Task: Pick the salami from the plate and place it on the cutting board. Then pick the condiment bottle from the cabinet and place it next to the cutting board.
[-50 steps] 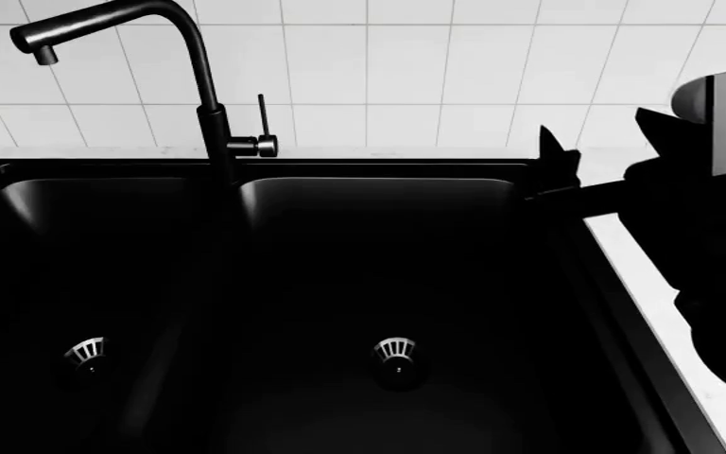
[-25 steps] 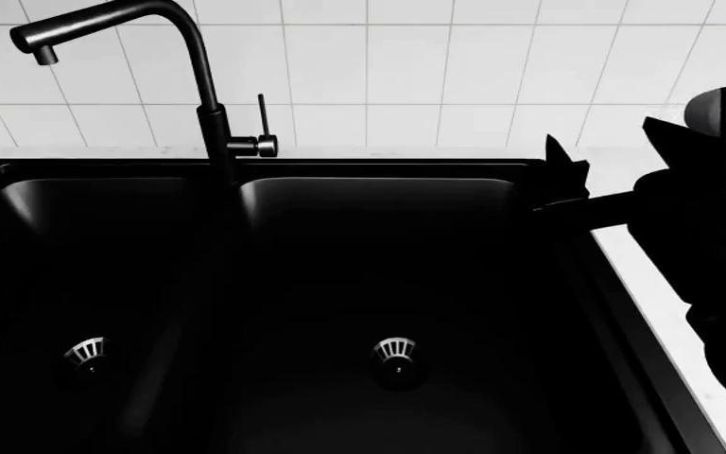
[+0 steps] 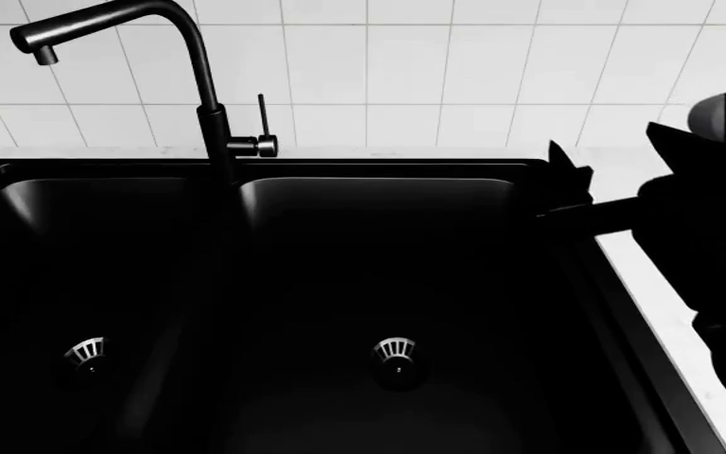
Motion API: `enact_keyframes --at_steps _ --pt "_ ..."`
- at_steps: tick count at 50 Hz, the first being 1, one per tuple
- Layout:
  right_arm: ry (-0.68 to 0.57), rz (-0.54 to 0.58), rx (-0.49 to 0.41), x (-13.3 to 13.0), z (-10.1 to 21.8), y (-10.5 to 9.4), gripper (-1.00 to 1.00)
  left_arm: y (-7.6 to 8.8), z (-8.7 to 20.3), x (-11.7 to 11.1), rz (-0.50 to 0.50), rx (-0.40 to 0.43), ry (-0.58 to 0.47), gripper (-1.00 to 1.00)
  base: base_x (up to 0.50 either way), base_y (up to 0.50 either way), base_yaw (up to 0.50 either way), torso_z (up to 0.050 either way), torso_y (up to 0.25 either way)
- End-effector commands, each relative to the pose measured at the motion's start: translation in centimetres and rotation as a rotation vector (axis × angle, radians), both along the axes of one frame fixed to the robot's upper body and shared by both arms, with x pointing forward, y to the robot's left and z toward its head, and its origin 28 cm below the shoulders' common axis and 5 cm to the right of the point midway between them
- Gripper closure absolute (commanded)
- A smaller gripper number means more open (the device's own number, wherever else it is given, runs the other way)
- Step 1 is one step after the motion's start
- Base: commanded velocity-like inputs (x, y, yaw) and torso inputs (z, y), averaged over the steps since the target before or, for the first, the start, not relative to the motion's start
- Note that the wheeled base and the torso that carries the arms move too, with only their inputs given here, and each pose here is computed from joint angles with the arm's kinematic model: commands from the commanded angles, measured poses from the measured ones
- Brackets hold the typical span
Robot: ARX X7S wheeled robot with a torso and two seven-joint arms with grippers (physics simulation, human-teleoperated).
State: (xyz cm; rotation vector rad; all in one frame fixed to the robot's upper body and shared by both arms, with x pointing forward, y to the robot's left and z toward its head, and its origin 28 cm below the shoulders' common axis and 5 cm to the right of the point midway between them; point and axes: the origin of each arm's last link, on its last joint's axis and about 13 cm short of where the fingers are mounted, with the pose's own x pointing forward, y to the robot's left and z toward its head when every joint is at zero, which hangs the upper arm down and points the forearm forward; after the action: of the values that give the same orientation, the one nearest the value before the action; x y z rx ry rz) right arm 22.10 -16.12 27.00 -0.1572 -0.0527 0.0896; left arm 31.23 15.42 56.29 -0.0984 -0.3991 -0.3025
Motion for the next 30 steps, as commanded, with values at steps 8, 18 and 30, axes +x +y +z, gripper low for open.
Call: enact_keyframes --at_steps 8,18,30 --pt "0.008 -0.007 0.000 -0.46 -0.17 -0.14 -1.00 0.01 -0.51 0.86 0.027 -0.013 -0.018 -1.00 0.00 0.00 0.00 0.003 -0.113" --pt "0.011 -0.008 -0.001 -0.67 -0.21 -0.23 -1.00 0.01 -0.54 0.91 0.027 -0.009 -0.022 -1.00 0.00 0.00 0.00 0.002 -0.061" --pt "0.013 -0.009 -0.002 -0.64 -0.26 -0.21 -1.00 -0.02 -0.48 0.93 0.006 -0.011 -0.035 1.00 0.00 0.00 0.00 0.000 -0.001"
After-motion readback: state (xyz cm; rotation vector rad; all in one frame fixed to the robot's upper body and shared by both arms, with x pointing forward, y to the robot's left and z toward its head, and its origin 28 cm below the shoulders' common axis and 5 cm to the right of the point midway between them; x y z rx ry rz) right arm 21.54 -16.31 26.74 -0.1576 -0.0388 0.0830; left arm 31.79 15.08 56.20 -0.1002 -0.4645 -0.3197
